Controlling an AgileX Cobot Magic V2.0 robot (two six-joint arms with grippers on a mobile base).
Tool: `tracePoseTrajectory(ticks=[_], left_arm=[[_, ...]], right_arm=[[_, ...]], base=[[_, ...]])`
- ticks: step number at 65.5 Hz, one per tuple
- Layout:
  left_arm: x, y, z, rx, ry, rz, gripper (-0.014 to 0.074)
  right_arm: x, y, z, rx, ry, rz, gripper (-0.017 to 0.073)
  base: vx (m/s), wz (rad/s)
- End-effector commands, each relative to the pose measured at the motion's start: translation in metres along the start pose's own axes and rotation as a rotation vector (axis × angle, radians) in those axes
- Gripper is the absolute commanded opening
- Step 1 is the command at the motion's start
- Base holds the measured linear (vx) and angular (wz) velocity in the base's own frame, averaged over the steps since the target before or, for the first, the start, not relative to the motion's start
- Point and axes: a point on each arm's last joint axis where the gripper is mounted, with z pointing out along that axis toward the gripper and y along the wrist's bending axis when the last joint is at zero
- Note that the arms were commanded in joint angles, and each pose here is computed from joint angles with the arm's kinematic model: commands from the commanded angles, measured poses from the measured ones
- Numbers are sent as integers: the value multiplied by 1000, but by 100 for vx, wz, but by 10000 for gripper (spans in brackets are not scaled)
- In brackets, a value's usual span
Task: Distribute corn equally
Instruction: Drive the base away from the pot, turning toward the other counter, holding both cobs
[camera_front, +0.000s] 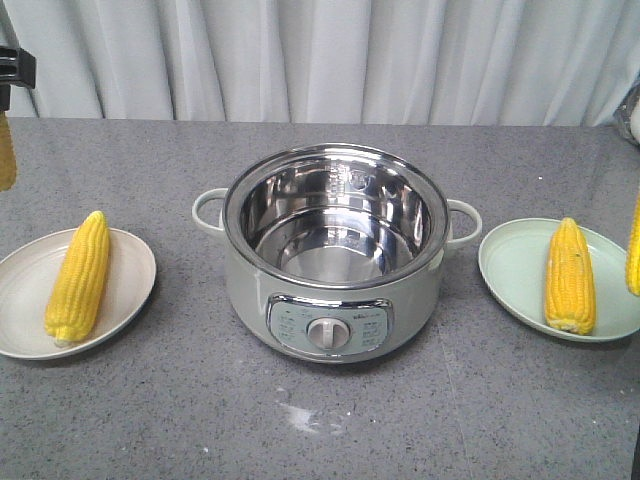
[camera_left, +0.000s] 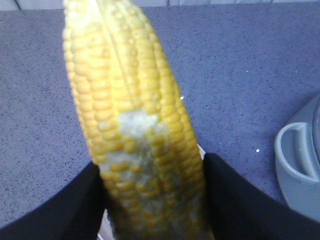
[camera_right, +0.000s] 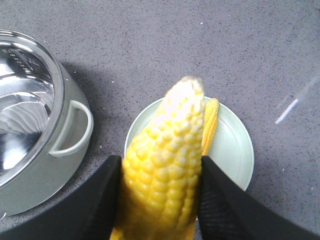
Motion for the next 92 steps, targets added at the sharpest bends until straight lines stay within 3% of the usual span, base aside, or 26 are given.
tracePoseTrajectory(ticks=[1,92], left_arm=[[-9,5,-18,11,-109,-13,93],[-9,5,-18,11,-109,-13,93]], right_arm=[[-8,2,-16,9,-107,-2,80],[-8,2,-16,8,-107,-2,80]], base=[[0,-1],[-4,-22]])
